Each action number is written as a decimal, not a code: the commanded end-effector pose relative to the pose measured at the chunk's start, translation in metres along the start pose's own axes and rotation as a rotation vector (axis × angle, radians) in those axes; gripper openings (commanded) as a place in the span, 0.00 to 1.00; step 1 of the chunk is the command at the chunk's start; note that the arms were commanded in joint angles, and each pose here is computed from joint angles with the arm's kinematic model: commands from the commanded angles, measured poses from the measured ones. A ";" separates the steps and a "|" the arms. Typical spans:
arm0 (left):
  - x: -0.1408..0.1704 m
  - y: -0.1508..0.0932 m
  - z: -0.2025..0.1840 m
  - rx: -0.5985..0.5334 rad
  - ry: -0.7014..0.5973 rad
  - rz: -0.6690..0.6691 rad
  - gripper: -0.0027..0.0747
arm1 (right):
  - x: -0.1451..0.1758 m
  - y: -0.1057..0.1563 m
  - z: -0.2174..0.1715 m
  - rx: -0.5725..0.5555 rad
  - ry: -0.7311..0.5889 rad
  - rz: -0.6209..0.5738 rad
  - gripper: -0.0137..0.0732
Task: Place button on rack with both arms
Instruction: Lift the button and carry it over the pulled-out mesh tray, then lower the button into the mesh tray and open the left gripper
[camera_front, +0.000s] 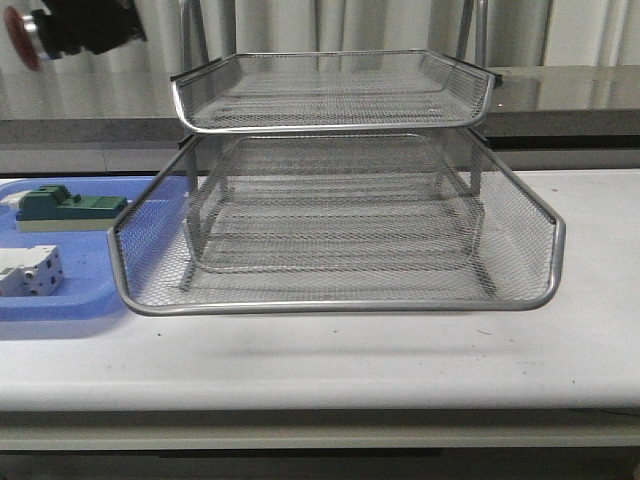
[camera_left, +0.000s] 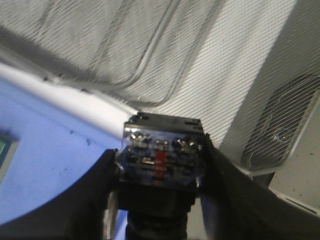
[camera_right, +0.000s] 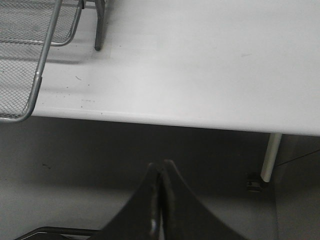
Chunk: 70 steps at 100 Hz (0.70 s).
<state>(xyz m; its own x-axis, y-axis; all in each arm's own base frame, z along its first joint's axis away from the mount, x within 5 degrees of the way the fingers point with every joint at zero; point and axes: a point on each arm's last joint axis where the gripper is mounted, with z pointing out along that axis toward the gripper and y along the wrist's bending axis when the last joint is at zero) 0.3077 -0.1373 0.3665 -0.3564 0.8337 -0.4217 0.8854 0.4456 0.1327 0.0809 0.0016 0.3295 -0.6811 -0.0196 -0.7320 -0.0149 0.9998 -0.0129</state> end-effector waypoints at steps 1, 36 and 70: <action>-0.017 -0.023 -0.011 0.060 -0.063 0.032 0.10 | -0.012 -0.001 -0.007 0.008 -0.084 -0.008 0.08; -0.070 -0.064 0.050 0.101 -0.132 0.172 0.10 | -0.012 -0.001 -0.007 0.008 -0.084 -0.008 0.08; -0.089 -0.070 0.089 0.069 -0.187 0.166 0.18 | -0.012 -0.001 -0.007 0.008 -0.084 -0.008 0.08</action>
<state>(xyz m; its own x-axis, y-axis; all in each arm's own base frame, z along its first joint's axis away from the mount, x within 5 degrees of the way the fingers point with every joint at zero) 0.3082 -0.2689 0.2882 -0.1651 0.8670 -0.4702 0.9618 0.2471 0.1179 0.0809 0.0016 0.3295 -0.6811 -0.0196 -0.7320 -0.0149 0.9998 -0.0129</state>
